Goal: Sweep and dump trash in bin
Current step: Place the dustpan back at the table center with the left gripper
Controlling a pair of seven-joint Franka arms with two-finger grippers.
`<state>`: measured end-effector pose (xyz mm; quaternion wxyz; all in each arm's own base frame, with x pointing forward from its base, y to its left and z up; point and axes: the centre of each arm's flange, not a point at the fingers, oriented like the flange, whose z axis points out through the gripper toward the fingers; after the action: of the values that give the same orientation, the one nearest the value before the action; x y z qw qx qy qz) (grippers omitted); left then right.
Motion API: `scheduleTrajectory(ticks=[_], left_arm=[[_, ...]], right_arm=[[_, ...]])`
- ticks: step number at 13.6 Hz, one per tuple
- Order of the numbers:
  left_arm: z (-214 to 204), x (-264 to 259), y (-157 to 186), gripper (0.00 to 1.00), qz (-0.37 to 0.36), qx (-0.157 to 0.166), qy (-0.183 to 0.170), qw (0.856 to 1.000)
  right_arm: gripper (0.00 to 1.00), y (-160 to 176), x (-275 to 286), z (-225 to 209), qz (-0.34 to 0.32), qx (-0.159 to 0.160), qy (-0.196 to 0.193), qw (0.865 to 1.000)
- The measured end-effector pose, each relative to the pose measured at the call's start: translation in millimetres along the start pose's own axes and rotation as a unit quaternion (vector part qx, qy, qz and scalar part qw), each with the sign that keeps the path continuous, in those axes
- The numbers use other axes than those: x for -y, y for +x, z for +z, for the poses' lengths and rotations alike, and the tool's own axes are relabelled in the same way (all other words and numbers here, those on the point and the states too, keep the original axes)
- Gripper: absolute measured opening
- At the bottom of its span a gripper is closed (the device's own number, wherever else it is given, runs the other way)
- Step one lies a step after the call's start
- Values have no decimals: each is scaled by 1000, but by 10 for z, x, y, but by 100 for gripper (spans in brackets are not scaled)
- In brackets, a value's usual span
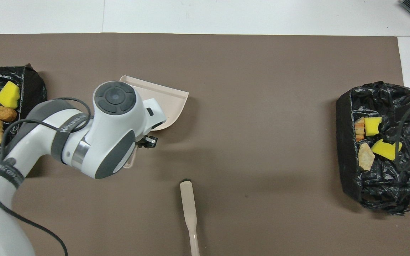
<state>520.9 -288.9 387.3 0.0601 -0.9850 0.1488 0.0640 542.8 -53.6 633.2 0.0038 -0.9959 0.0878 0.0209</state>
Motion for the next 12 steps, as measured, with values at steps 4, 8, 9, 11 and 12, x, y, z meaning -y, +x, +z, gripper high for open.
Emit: scheduleTrajectory(ticks=[4,8,9,11,12], left_arm=[[90,-588,40,32,-55,-12,-27,998],[184,-1233,136,32,-105,0,-55,993],[207,-1341,206,32,-117,3,-63,991],[162,-1357,342,32,-132,0,-75,988],[145,-1336,386,32,-135,-2,-79,988]], right_arm=[[100,-23,37,-49,13,3,12,1000],[100,19,54,-71,31,-15,17,999],[100,43,56,-70,31,-24,18,999],[100,90,60,-53,29,-37,19,999],[100,104,63,-40,24,-38,19,999]])
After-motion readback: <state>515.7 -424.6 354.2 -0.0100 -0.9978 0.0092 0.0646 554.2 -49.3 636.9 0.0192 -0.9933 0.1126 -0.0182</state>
